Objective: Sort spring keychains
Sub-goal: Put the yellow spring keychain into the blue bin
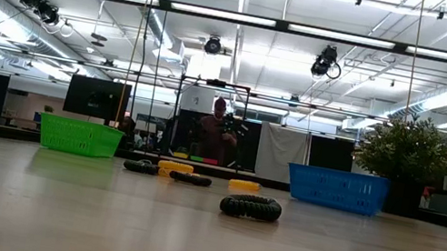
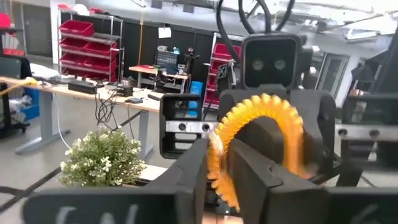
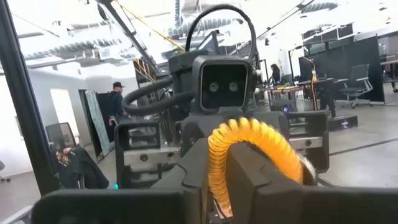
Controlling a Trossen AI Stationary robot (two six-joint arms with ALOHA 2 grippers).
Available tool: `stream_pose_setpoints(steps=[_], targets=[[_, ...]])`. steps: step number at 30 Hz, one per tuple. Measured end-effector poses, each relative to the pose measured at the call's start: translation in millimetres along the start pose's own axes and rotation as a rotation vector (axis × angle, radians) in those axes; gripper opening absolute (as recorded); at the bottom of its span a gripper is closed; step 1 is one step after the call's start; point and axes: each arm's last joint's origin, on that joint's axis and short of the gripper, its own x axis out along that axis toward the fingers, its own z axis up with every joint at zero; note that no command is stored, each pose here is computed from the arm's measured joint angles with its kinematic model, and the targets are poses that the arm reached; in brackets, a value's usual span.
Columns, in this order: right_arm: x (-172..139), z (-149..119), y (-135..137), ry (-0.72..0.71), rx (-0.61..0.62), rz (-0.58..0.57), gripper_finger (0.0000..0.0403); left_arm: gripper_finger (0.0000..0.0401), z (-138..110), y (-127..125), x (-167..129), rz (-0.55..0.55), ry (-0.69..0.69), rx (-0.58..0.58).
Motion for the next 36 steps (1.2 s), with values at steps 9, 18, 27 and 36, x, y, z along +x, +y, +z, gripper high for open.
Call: stream_pose_setpoints(steps=[9, 18, 27, 36], targets=[[-13, 19, 0, -0.014, -0.012, 0.002, 0.0039, 0.0168, 10, -2, -17, -0.019, 0.074, 0.013], [-39, 36, 10, 0.081, -0.005, 0.026, 0.0038, 0.0202, 35, -2, -56, 0.119, 0.126, 0.072], [-74, 53, 24, 0.16, 0.015, 0.008, 0.0038, 0.02, 49, -1, -80, 0.195, 0.134, 0.096], [-114, 63, 25, 0.274, 0.009, -0.07, 0.0038, 0.02, 48, 0, -80, 0.21, 0.137, 0.097]])
